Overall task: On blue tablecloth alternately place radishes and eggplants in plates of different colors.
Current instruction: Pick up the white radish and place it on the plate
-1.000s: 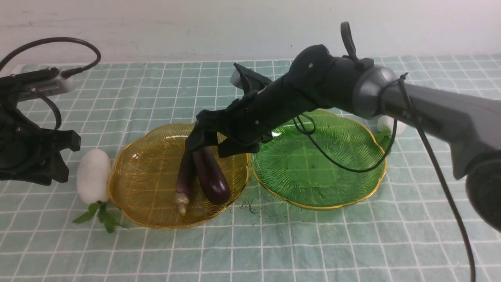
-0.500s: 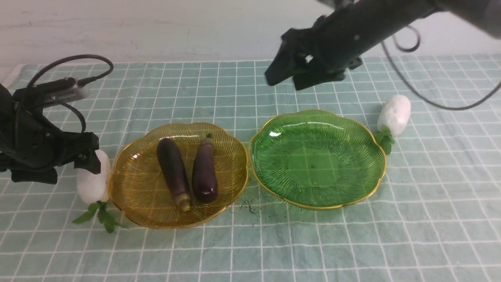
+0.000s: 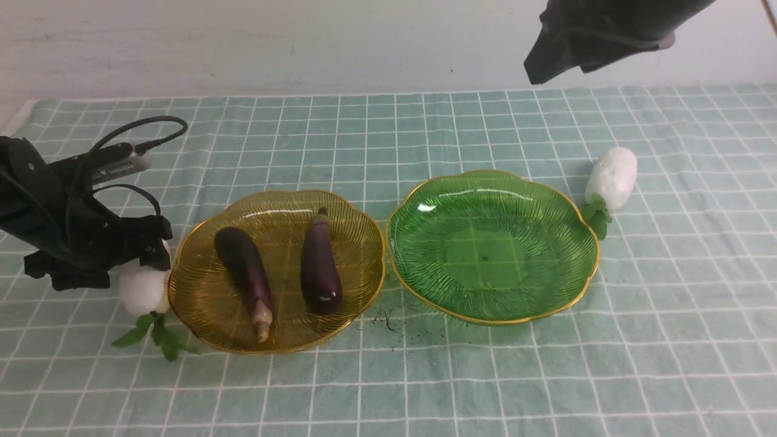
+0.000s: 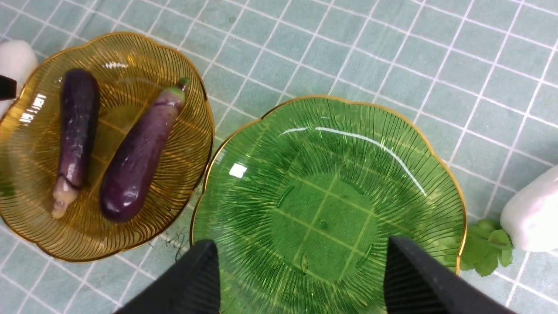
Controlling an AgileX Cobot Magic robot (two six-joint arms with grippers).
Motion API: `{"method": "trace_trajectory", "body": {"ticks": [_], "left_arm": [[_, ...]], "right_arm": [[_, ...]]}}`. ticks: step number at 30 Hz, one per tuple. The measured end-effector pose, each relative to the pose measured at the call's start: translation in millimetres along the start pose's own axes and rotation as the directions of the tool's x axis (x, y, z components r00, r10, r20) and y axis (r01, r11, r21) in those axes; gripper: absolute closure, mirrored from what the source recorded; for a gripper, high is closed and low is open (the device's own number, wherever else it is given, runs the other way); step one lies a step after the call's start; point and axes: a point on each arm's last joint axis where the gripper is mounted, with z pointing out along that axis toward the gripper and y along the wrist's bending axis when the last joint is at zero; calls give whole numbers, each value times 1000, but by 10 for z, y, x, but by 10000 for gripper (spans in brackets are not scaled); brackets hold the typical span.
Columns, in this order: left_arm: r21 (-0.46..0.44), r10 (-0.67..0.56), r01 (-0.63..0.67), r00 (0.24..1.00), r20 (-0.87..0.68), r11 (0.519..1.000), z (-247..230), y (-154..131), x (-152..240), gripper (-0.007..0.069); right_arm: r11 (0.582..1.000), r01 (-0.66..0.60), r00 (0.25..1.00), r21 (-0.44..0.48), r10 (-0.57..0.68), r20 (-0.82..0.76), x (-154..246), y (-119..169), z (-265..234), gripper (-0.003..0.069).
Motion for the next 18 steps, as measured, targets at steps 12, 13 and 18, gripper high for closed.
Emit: {"method": "trace_trajectory", "body": {"ticks": [12, 13, 18], "left_arm": [[-26, 73, -74, 996, -52, 997, -267, -20, -190, 202], [-22, 77, -77, 997, -33, 997, -378, -45, -257, 202], [163, 171, -194, 974, 149, 967, -1213, -725, -501, 202]], "right_arm": [[985, -38, 999, 169, 43, -27, 38, -223, -20, 240], [979, -54, 998, 197, 60, -26, 46, -284, -34, 249], [894, -257, 964, 367, 262, 39, 147, -963, -67, 285]]}}
